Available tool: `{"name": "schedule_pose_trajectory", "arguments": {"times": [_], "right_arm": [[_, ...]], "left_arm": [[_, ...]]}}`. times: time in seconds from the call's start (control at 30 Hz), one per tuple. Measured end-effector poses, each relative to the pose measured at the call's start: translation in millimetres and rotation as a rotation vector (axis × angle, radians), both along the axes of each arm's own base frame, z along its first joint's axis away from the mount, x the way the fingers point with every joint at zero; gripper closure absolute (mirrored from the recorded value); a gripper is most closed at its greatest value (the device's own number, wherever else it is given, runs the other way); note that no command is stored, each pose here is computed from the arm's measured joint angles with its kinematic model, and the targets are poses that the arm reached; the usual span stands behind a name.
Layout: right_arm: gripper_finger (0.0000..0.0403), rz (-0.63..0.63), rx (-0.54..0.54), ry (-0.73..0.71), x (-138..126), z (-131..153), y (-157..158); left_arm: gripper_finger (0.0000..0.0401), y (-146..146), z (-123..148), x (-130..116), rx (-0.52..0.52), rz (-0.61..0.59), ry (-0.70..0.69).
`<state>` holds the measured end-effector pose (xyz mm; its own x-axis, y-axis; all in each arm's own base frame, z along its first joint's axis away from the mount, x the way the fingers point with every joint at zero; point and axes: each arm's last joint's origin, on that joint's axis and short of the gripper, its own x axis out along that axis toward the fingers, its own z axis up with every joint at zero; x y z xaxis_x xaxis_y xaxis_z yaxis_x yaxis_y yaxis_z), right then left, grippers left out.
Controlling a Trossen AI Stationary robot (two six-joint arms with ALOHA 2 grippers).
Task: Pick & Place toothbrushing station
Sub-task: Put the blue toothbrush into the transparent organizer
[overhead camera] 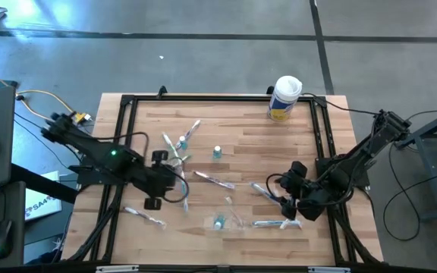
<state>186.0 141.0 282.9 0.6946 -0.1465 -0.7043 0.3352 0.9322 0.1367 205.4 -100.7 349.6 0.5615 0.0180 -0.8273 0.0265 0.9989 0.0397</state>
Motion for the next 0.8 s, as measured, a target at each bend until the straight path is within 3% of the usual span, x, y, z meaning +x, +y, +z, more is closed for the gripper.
{"name": "schedule_pose_trajectory", "arguments": {"times": [0.27, 0.5, 0.8], "right_arm": [[0.0128, -0.005, -0.032, 0.026, 1.2, -3.4, -1.8], [0.0128, -0.175, -0.026, 0.252, 11.8, -25.2, -23.6], [0.0128, -0.173, 0.049, 0.461, 41.4, -58.1, -29.3]], "left_arm": [[0.0252, 11.4, -35.8, -21.6, -0.078, -0.005, -0.141], [0.0252, 10.4, -60.1, -19.7, -0.070, -0.007, -0.131], [0.0252, 9.6, -70.8, -15.0, 0.011, -0.050, -0.195]]}}
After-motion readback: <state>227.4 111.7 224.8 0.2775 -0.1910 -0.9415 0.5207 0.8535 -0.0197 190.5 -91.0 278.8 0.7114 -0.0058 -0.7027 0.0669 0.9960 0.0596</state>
